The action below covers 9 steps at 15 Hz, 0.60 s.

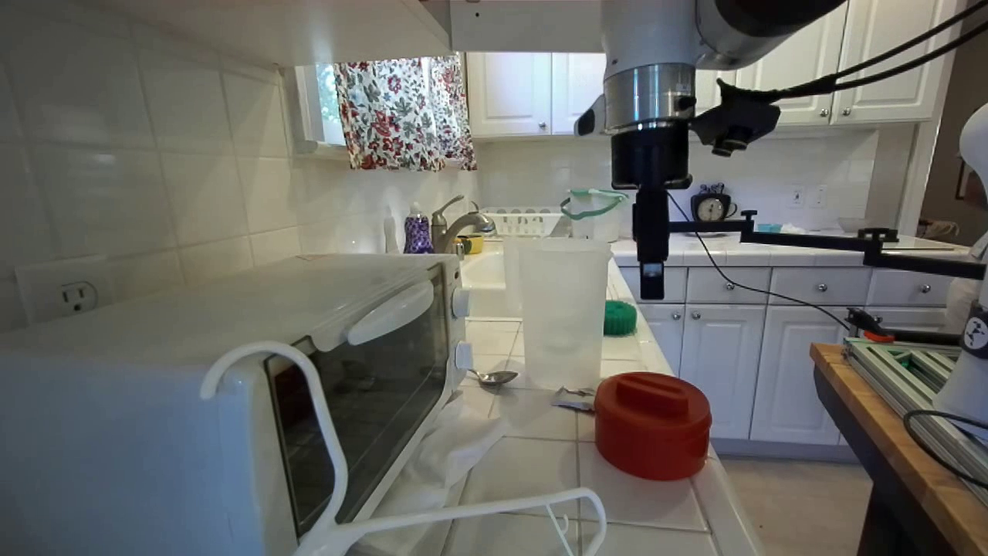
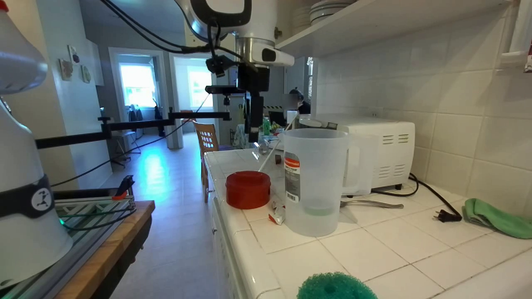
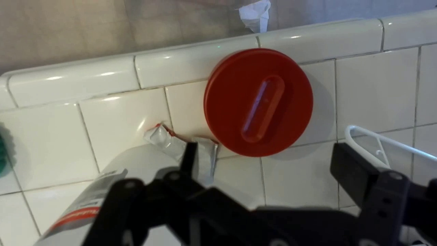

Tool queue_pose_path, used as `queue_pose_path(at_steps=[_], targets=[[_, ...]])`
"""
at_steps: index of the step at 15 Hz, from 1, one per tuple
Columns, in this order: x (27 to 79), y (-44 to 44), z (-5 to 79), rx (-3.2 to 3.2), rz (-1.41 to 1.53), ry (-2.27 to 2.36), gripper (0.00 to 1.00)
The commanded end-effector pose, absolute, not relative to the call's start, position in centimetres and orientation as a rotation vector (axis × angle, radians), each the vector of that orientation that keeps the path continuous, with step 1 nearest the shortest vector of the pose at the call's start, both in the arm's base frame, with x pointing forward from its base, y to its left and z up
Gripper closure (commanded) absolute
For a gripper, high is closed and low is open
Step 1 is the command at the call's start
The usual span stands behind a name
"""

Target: Place the red lid on the bottom shelf of the open cabinet

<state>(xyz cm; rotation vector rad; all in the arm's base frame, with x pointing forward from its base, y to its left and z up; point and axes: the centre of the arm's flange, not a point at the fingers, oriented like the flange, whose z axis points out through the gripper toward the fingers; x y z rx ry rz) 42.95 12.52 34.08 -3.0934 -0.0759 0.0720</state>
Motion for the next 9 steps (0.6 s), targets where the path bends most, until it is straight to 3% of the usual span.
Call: queue_pose_path(at_steps=[1, 9], targets=[[43.3, 13.7, 32.2, -3.072, 0.070, -0.025, 0.00], [42.6, 15.7, 28.9, -3.072, 0.130, -0.072, 0.00]])
